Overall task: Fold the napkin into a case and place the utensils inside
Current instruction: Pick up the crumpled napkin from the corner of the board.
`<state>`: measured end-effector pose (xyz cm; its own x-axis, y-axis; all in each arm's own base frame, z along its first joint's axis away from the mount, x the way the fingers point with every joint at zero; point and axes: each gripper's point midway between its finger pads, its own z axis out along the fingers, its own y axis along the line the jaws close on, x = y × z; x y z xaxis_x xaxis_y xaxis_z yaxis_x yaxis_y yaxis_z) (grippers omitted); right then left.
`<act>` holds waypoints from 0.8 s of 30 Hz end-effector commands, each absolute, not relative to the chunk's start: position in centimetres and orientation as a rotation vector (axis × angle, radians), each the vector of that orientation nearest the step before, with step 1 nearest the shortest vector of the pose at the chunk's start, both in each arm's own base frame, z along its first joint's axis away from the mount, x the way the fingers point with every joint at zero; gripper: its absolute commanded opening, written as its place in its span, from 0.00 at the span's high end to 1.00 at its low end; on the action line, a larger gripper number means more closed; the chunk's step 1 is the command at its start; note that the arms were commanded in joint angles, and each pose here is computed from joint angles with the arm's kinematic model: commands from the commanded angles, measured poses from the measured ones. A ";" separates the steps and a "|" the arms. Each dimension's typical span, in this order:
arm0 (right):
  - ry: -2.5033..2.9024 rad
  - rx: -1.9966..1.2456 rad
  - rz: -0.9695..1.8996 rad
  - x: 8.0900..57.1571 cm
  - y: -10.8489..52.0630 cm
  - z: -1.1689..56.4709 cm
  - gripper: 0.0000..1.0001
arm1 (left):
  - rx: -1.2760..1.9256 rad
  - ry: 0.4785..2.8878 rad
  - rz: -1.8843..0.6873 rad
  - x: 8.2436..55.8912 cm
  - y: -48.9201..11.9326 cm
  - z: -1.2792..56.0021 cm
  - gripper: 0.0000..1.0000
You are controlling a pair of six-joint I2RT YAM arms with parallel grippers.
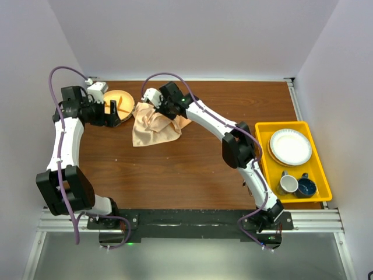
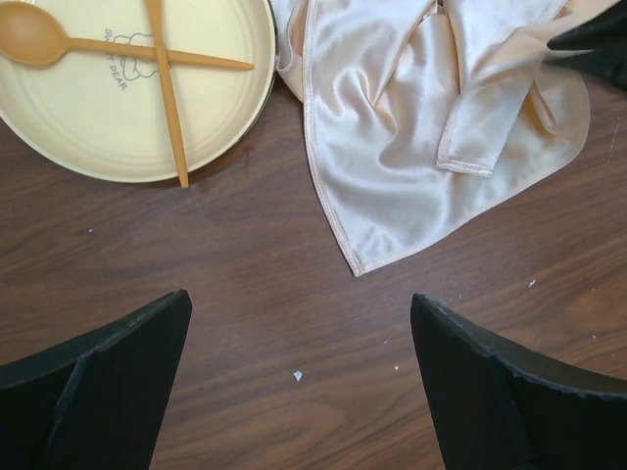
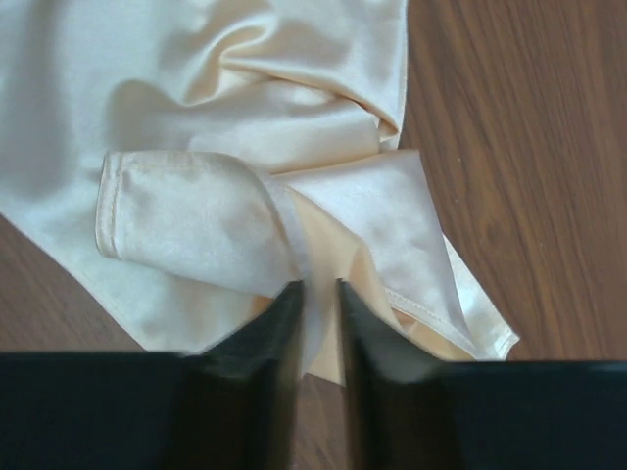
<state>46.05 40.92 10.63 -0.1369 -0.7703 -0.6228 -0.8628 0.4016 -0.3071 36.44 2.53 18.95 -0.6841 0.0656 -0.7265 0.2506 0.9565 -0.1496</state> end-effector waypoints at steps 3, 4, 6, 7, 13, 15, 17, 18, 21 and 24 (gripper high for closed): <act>1.899 -1.308 0.073 46.7 39.3 15.3 1.00 | 0.295 2.280 -0.323 36.5 1.9 19.5 0.00; 1.920 -1.318 0.085 45.9 38.7 15.1 1.00 | 0.317 2.271 -0.339 36.6 1.7 19.6 0.00; 1.912 -1.264 0.122 44.8 37.5 18.6 1.00 | 0.354 2.262 -0.342 36.8 1.6 19.6 0.00; 1.947 -1.268 0.139 43.8 36.5 18.3 1.00 | 0.370 2.254 -0.346 36.9 1.5 19.8 0.00; 2.241 -1.128 0.316 39.0 28.3 16.0 1.00 | 0.496 2.258 -0.389 36.2 0.7 18.8 0.07; 2.355 -1.147 0.350 36.3 26.0 12.4 1.00 | 0.560 2.262 -0.434 35.3 -0.1 17.8 0.14; 2.391 -1.156 0.384 34.4 25.1 11.6 1.00 | 0.673 2.232 -0.463 34.4 -1.1 17.3 0.22; 2.458 -1.130 0.398 32.9 24.4 9.9 1.00 | 0.709 2.239 -0.489 33.5 -1.7 16.2 0.24; 2.519 -1.070 0.455 31.5 23.8 9.6 0.89 | 0.845 2.173 -0.487 32.4 -3.3 15.3 0.30; 2.531 -1.069 0.455 31.2 23.0 10.8 0.61 | 0.965 2.102 -0.468 31.6 -4.5 14.5 0.31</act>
<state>32.58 22.13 8.74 -0.6301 -0.6506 -0.4240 -0.7408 0.6672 0.0772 32.61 -2.50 13.84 -0.6040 0.3687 -0.7066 0.6249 0.7693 -0.1327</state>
